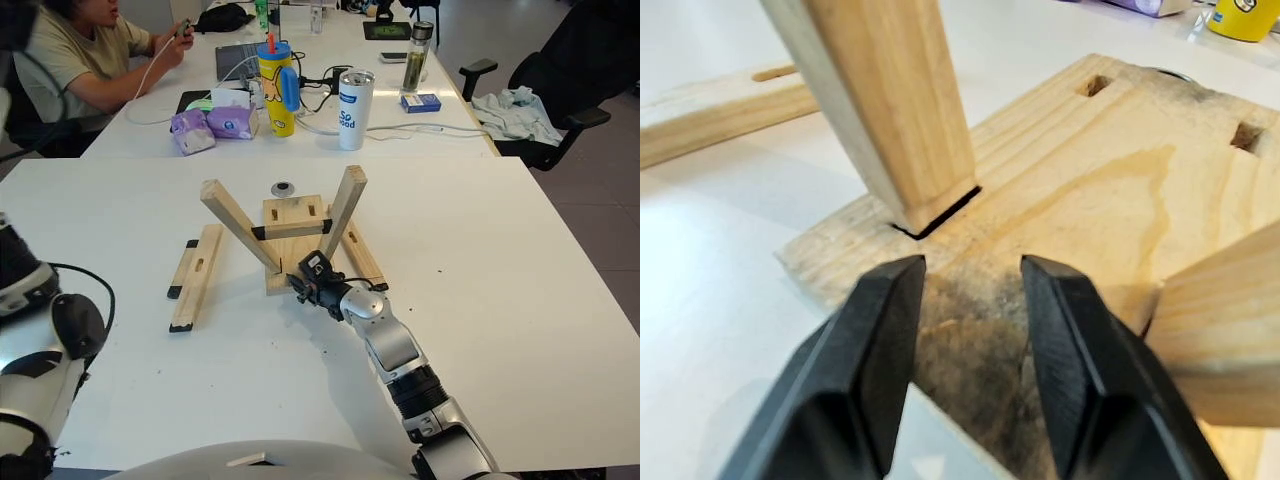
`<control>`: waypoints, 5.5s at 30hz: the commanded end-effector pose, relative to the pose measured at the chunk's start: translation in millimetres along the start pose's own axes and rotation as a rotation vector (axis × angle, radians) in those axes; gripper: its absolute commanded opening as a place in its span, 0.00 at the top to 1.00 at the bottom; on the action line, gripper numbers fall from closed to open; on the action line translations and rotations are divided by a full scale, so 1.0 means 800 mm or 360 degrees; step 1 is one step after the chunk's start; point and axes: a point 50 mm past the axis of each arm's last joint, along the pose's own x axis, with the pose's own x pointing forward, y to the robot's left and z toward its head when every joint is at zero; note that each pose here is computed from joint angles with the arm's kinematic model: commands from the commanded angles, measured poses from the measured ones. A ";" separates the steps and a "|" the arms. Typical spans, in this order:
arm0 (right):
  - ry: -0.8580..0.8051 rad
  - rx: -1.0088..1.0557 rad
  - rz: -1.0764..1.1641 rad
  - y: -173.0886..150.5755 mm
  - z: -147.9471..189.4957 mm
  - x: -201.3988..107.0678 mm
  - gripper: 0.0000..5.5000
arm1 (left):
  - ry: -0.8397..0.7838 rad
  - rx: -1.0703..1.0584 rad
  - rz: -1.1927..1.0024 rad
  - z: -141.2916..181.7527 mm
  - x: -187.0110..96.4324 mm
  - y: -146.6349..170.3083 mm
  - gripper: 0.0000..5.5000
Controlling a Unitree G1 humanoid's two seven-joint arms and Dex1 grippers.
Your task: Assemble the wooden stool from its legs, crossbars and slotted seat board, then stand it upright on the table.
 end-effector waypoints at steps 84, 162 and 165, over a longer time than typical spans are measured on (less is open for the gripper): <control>-0.0532 -0.0250 0.0574 0.009 0.108 0.005 0.68 | 0.1957 -0.0673 -0.0249 -0.260 -0.195 -0.161 0.28; 0.0395 -0.0459 0.0136 -0.100 0.011 -0.142 0.68 | 0.2035 0.0114 0.0741 -0.281 -0.209 -0.056 0.28; 0.0457 -0.0509 0.0113 -0.097 -0.008 -0.124 0.68 | 0.2055 0.0111 0.0707 -0.285 -0.207 -0.058 0.28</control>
